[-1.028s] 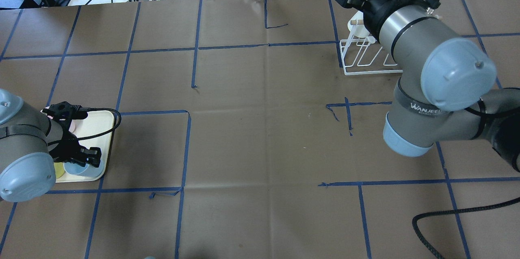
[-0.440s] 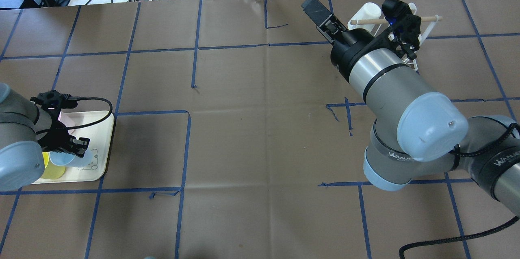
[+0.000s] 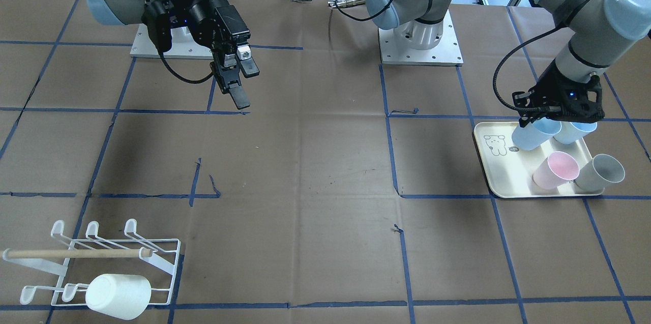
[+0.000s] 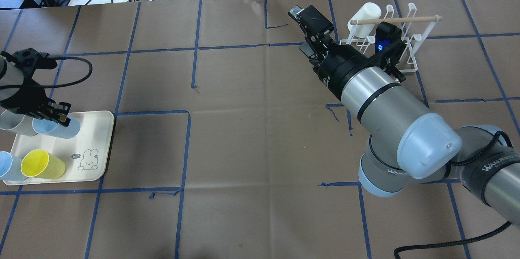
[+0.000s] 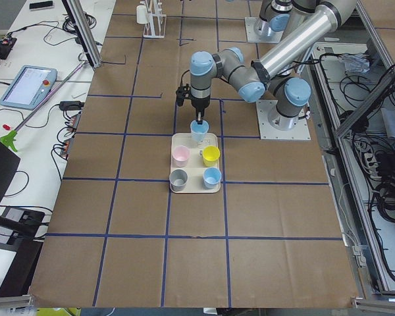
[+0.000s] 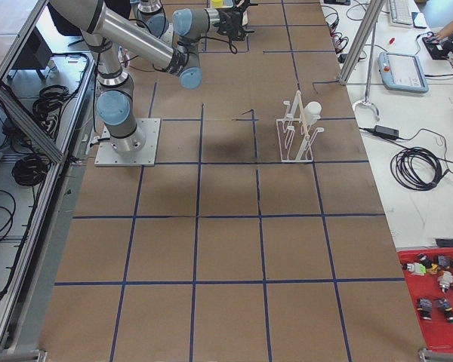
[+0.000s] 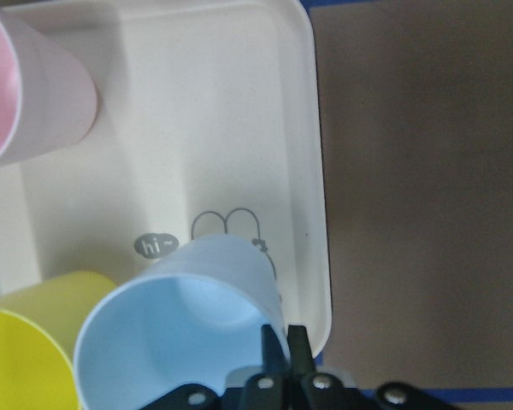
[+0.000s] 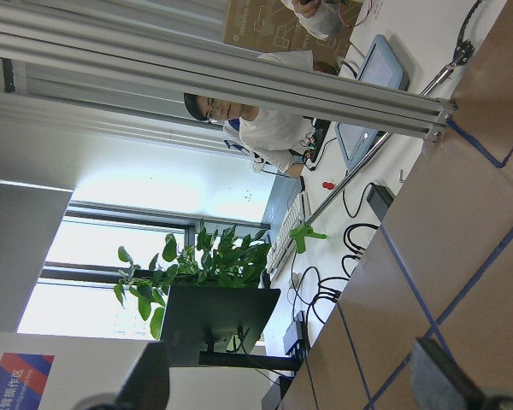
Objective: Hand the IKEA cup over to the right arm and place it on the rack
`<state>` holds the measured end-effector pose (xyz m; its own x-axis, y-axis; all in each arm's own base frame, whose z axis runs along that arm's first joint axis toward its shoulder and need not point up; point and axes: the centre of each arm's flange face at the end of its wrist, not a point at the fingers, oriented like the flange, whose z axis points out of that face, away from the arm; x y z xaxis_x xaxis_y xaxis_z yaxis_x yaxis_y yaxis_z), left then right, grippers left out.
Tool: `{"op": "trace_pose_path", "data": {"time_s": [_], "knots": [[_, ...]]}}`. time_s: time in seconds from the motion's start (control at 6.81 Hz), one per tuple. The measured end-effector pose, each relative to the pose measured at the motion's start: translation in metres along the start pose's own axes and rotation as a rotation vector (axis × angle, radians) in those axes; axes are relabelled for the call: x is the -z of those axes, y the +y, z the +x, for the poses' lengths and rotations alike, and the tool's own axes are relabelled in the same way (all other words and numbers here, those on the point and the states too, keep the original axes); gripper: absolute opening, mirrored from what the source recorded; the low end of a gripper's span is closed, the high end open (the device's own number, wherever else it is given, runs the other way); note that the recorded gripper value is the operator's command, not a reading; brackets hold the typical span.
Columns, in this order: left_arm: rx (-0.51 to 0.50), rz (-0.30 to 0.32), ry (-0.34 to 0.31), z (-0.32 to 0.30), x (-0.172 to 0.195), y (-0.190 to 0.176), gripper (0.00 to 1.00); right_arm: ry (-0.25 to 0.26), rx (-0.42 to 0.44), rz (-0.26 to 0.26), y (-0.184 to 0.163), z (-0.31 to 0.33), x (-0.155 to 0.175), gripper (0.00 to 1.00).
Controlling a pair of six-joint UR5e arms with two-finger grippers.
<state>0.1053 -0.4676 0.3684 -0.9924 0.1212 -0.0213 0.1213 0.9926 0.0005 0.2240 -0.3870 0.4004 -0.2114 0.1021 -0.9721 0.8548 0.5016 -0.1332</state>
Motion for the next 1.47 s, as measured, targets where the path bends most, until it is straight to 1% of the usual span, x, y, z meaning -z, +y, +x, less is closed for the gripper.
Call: {"op": "trace_pose_path", "data": {"time_s": [0.15,0.29,0.44,0.59,0.73,1.03,1.17,1.32,1.47], "knots": [[-0.041,0.008,0.010,0.013,0.038,-0.026,0.00,-0.011,-0.061,-0.002,0.002,0.002,0.002,1.00],[-0.080,0.010,0.016,0.030,0.073,-0.058,0.00,-0.016,-0.098,0.000,0.002,0.002,0.003,1.00],[-0.118,0.015,0.018,0.052,0.096,-0.088,0.00,-0.020,-0.109,0.005,0.001,0.002,0.003,1.00],[-0.168,0.048,0.046,0.086,0.110,-0.114,0.00,-0.020,-0.109,0.008,0.001,0.002,0.003,1.00],[-0.207,0.123,0.125,0.122,0.120,-0.130,0.00,-0.021,-0.106,0.009,0.001,0.001,0.003,1.00],[-0.256,0.366,0.347,0.169,0.137,-0.147,0.00,-0.020,-0.104,0.011,0.001,0.001,0.003,1.00],[-0.291,0.484,0.437,0.184,0.142,-0.148,0.00,-0.018,-0.104,0.011,0.001,0.002,0.003,1.00],[-0.331,0.593,0.502,0.195,0.143,-0.147,0.00,-0.014,-0.105,0.010,0.001,0.002,0.002,1.00],[-0.377,0.687,0.550,0.206,0.143,-0.141,0.00,-0.011,-0.108,0.008,0.001,0.003,0.002,1.00]]}}
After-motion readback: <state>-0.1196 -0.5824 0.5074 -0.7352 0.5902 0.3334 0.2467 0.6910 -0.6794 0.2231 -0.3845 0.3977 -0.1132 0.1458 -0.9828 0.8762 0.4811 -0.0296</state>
